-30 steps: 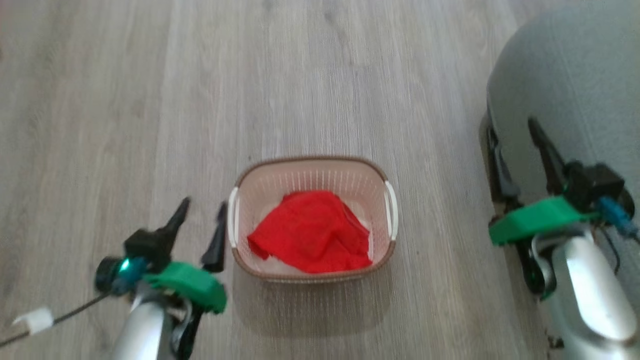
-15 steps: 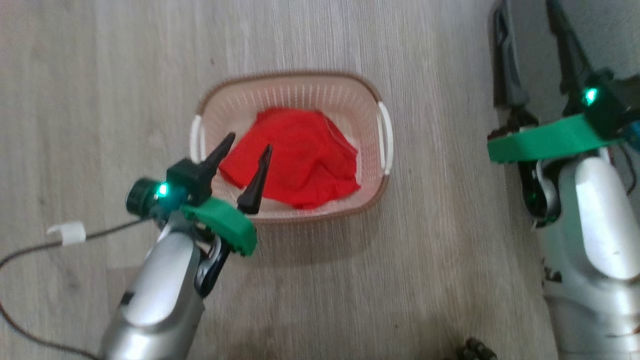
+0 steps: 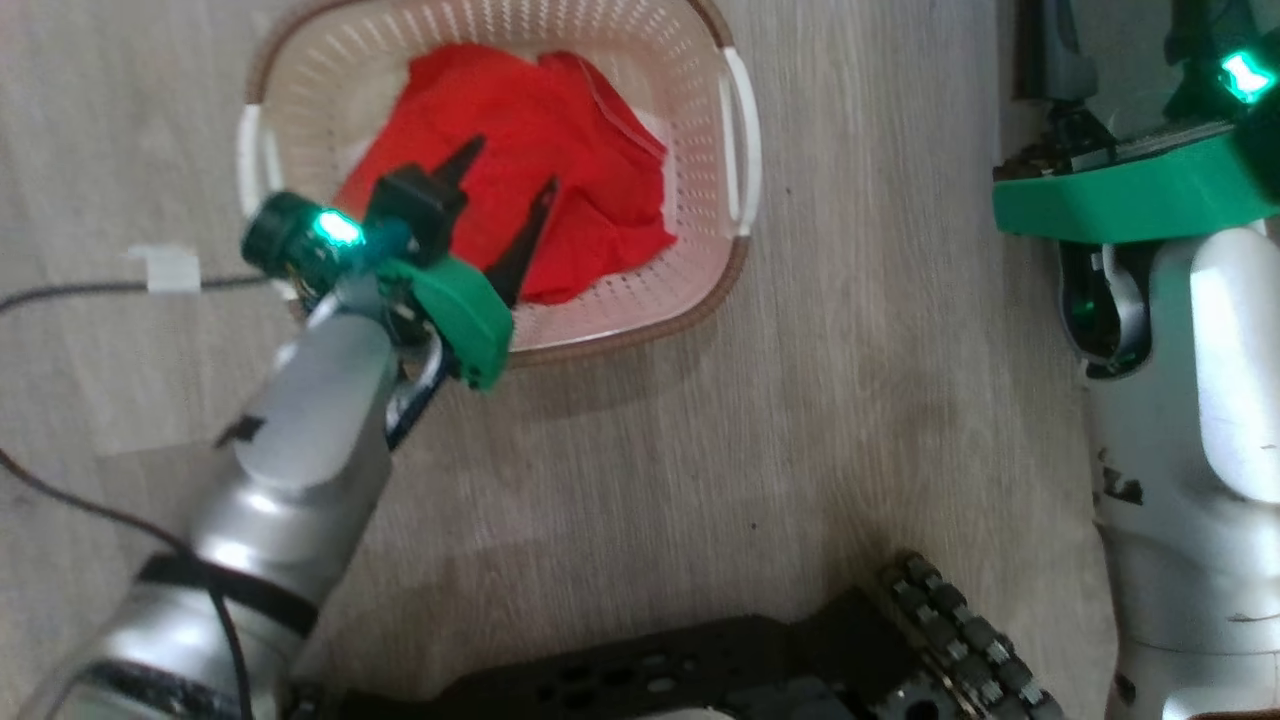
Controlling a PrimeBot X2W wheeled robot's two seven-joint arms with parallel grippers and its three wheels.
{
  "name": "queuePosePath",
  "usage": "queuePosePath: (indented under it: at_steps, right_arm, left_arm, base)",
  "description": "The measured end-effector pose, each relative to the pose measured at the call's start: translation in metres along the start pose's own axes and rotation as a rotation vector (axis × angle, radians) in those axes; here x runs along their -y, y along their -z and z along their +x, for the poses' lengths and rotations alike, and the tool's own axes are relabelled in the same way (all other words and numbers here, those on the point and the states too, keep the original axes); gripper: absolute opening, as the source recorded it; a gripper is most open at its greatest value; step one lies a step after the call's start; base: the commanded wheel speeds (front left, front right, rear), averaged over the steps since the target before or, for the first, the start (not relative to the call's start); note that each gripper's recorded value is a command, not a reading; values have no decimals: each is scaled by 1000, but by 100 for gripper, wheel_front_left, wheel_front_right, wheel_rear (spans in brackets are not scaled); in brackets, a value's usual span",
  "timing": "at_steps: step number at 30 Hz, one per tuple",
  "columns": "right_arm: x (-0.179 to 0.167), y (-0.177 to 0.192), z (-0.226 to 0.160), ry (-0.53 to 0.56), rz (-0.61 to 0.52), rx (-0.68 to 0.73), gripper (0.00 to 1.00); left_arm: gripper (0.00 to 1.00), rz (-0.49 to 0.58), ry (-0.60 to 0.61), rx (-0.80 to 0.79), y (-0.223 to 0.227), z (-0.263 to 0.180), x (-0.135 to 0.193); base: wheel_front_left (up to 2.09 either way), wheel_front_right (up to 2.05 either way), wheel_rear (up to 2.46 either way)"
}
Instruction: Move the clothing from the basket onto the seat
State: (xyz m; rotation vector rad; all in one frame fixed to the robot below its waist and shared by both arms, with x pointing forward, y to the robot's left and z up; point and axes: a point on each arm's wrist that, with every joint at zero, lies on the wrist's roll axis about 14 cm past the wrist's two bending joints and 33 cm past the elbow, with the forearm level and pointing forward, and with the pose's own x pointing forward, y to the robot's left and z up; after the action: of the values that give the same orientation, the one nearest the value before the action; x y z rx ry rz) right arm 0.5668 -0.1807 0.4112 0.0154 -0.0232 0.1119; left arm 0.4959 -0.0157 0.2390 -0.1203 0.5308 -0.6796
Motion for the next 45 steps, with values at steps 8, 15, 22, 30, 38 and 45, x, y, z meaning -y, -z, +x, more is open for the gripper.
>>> queuePosePath:
  at_steps: [8, 15, 22, 30, 38, 45]
  right_arm:
    - [15, 30, -9, 29, 10, -61, 100]
    - [29, 41, -15, 56, 13, -83, 100]
    - [35, 38, -15, 64, -1, -70, 100]
    - [37, 35, -17, 68, -10, -58, 100]
    - [44, 35, -25, 95, -13, -67, 100]
    - [46, 27, -25, 99, -11, -52, 100]
  left_arm:
    - [100, 107, 75, -106, 33, 47, -7]
    - [100, 199, 103, -201, 64, 74, -19]
    - [100, 257, 106, -303, 99, 77, -26]
    - [100, 316, 112, -347, 110, 79, -31]
    - [100, 392, 130, -413, 123, 74, -31]
    - [0, 400, 124, -423, 120, 73, -33]
  base:
    - [0, 0, 0]
    - [0, 0, 0]
    - [0, 0, 0]
    - [0, 0, 0]
    - [0, 0, 0]
    - [0, 0, 0]
